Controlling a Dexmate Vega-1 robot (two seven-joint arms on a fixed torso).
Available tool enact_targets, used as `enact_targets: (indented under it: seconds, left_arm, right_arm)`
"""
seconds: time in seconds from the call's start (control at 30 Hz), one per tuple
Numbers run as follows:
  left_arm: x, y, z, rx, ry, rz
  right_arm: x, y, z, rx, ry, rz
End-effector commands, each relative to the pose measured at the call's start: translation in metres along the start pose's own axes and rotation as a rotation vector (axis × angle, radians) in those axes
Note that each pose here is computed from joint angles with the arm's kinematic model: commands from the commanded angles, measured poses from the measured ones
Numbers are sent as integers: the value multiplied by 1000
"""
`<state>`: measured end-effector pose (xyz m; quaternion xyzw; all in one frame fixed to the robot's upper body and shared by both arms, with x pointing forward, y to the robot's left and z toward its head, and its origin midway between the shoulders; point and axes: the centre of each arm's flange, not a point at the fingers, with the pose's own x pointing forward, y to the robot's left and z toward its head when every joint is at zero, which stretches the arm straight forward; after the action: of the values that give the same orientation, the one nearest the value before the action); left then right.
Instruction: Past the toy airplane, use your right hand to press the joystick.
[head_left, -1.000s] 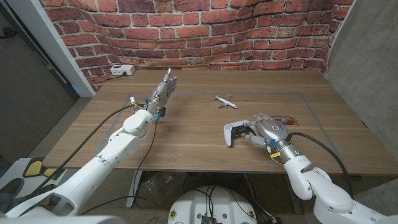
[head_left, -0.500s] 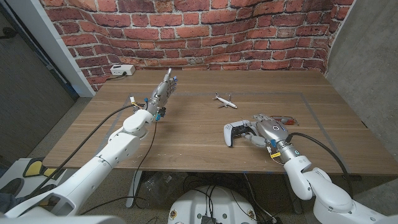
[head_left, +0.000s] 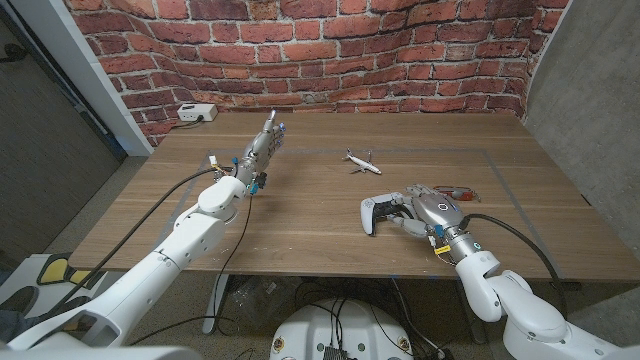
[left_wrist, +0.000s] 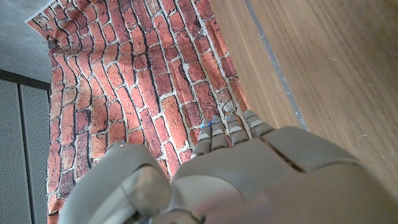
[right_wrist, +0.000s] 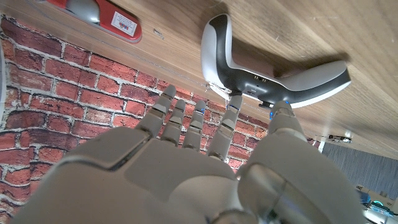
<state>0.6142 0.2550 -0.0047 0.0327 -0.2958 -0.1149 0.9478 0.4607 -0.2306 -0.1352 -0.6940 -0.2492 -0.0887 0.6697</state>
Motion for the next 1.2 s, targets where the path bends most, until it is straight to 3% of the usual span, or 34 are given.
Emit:
enact_targets:
  seconds: [0.03, 0.7, 1.2]
  left_arm:
    - [1, 0, 0, 3, 0, -2]
    - [5, 2, 0, -5, -14, 1]
    - [11, 2, 3, 2, -15, -6]
  right_arm:
    - [0, 1, -2, 5, 7, 11]
    - [4, -18, -1, -20, -5, -51]
    - [7, -22, 0, -32, -4, -74]
